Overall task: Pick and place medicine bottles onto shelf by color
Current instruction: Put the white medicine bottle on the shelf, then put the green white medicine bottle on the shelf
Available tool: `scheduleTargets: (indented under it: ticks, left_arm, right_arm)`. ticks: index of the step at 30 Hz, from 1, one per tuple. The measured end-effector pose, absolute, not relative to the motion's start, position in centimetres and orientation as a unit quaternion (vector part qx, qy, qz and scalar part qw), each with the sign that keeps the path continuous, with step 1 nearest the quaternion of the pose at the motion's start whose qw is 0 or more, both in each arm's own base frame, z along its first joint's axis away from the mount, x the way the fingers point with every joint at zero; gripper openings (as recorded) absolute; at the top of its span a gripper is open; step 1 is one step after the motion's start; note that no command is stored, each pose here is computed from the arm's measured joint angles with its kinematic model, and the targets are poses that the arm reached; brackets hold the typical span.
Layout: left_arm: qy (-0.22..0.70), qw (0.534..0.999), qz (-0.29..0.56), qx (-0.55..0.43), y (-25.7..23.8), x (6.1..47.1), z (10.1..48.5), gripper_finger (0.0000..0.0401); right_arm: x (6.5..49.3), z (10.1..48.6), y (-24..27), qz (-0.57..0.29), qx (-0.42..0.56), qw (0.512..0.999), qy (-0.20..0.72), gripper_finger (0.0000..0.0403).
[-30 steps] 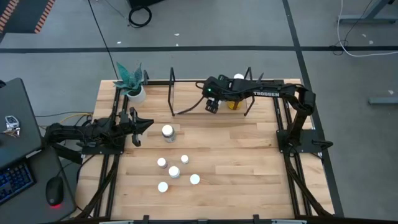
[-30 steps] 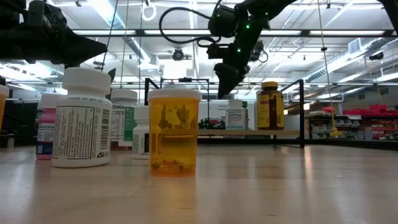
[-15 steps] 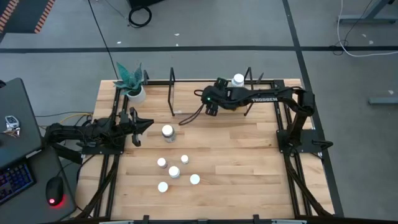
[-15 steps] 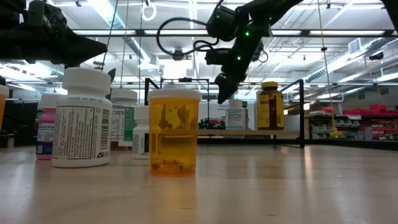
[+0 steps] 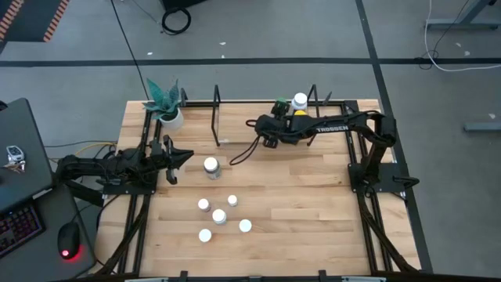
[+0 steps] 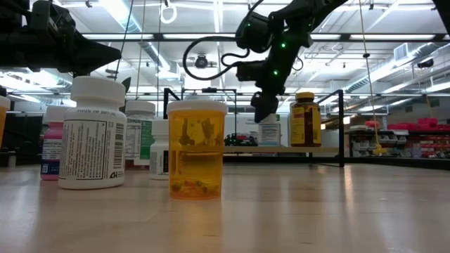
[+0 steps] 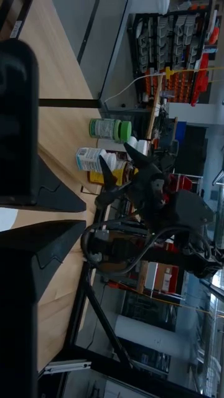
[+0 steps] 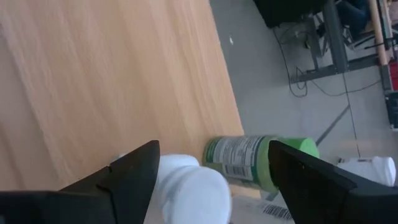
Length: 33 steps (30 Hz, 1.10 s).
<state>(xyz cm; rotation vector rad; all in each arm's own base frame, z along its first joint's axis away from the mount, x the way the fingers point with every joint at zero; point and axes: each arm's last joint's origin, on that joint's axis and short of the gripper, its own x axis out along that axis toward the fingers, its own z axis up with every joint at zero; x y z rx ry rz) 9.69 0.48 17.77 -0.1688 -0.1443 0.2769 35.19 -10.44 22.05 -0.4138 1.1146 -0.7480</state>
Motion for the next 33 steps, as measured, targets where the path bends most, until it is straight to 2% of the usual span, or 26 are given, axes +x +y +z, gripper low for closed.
scheduleTargets:
  ticks: [9,18,25,30,33]
  left_arm:
    - [-0.072,0.984,0.138,-0.084,0.5,9.7,17.8,0.0028]
    - [-0.072,0.984,0.138,-0.084,0.5,9.7,17.8,0.0039]
    - [-0.072,0.984,0.138,-0.084,0.5,9.7,17.8,0.0037]
    - [-0.072,0.984,0.138,-0.084,0.5,9.7,17.8,0.0031]
    - [-0.071,0.984,0.138,-0.084,0.5,9.7,17.8,0.0030]
  right_arm:
    - [34.6,21.8,-10.4,-0.357,-0.195,0.739,0.537,0.0309]
    - [34.6,21.8,-10.5,-0.358,-0.195,0.740,0.536,0.0309]
    - [35.9,22.7,-9.9,-0.337,-0.216,0.770,0.497,0.0309]
    - [36.6,23.8,-9.6,-0.271,-0.171,0.816,0.481,0.0309]
    - [36.5,24.1,-9.3,-0.223,-0.153,0.823,0.499,0.0309]
